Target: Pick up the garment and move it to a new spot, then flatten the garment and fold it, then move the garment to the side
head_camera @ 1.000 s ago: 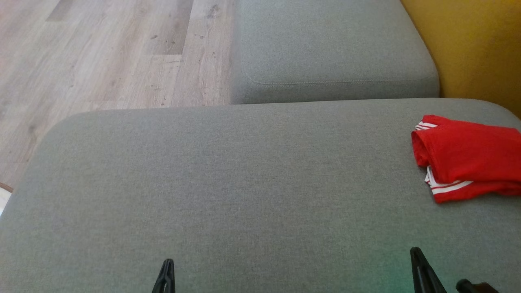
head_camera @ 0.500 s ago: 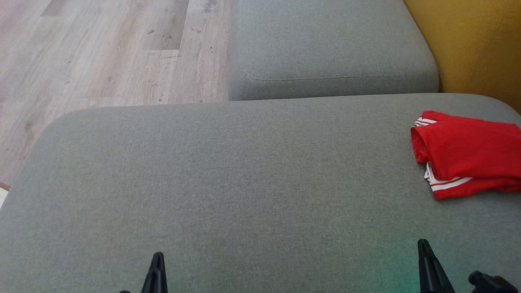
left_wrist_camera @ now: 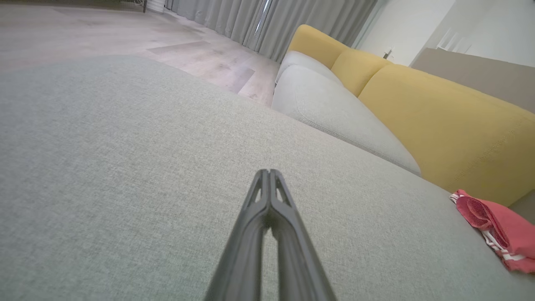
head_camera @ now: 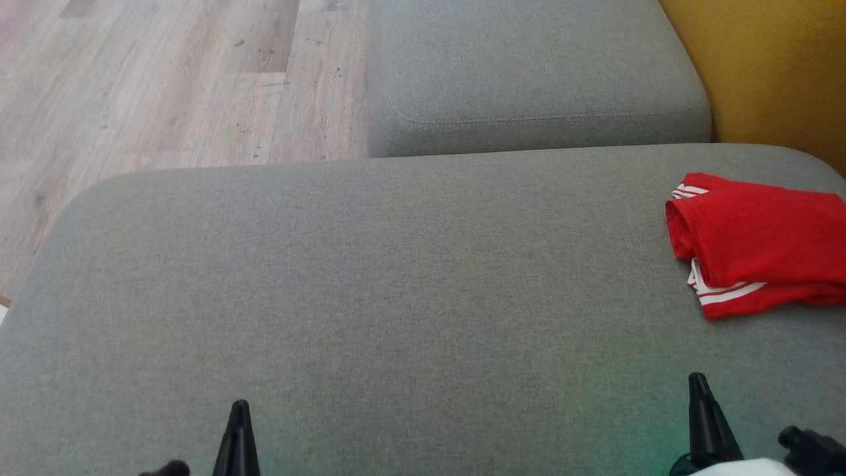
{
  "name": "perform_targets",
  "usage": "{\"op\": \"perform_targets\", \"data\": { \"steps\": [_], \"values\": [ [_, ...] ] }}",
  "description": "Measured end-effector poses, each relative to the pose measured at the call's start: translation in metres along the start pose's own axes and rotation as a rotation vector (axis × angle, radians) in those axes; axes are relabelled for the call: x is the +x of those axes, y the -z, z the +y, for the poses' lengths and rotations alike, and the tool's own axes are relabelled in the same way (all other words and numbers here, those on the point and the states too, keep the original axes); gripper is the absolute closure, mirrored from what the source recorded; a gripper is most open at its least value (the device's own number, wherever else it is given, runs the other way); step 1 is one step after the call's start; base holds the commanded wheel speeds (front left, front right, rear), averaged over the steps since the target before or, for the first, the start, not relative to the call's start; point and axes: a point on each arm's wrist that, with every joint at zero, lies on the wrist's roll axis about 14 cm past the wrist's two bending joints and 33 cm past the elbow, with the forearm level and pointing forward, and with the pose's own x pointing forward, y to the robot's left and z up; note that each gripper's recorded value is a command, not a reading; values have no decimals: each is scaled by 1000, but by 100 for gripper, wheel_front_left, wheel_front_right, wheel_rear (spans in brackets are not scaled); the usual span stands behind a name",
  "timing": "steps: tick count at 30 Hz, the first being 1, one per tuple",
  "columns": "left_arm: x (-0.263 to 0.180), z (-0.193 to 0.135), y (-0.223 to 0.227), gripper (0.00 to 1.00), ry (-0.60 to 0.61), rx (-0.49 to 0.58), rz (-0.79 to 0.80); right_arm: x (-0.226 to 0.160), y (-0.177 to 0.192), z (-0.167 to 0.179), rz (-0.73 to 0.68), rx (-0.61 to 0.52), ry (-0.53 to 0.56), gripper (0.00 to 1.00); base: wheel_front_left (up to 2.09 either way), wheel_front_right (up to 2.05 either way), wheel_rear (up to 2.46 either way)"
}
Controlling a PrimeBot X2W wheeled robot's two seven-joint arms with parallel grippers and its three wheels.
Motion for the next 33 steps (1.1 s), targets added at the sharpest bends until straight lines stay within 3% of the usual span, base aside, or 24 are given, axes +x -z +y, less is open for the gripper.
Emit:
{"op": "perform_targets", "data": {
  "steps": [33],
  "values": [
    [27,9,-13,100,-25,-395,22,21,-15,-12,-20,385,59,100,0,0,0]
  ]
}}
